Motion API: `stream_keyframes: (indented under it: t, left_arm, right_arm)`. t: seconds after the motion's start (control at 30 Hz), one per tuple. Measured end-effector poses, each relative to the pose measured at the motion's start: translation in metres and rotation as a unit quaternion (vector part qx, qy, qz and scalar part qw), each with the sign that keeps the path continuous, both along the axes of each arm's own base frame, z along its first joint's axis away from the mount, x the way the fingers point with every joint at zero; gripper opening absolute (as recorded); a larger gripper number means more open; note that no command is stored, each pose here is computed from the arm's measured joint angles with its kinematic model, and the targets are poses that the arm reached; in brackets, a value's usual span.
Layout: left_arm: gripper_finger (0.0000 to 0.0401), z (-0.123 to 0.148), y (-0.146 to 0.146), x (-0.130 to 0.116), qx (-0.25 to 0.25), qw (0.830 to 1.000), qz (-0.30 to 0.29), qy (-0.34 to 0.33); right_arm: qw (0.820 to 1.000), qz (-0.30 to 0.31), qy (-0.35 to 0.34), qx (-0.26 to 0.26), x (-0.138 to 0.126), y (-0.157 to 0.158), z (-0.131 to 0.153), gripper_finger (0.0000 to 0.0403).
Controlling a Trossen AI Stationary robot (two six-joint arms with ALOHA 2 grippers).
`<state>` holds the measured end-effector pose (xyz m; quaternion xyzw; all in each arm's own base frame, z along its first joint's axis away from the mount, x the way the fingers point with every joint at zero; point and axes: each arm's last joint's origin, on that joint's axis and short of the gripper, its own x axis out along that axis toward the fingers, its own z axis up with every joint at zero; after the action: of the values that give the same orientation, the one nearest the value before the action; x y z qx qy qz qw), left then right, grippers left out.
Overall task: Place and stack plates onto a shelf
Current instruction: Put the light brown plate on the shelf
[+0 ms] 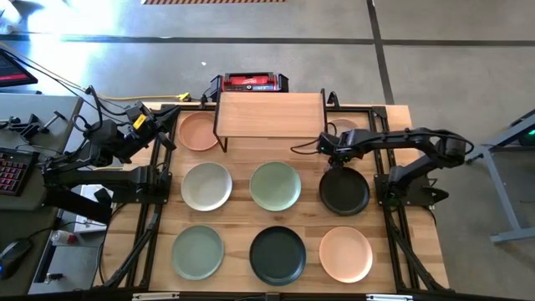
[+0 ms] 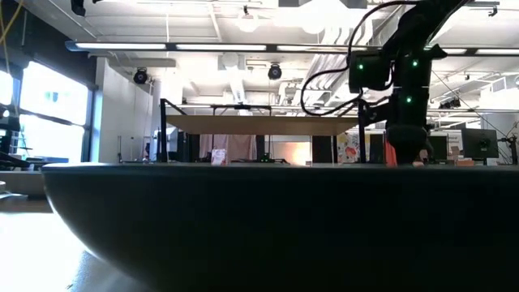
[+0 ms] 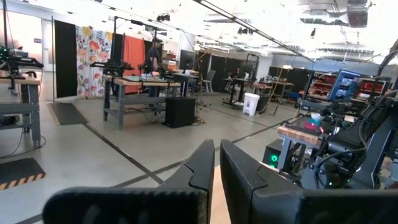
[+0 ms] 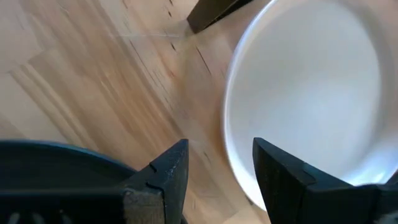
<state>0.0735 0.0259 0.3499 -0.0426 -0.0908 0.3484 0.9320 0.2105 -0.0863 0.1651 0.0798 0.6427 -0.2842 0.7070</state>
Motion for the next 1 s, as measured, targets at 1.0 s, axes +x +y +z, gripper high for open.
stream_keyframes:
  t: [1.0]
  left_arm:
    - [0.0017, -0.0029, 0.0001, 0.0005, -0.002, 1.000, 0.000, 0.016]
  right_arm:
    - [1.000, 0.013, 0.026, -0.006, -0.0020, -0.0027, -0.0042, 0.0158]
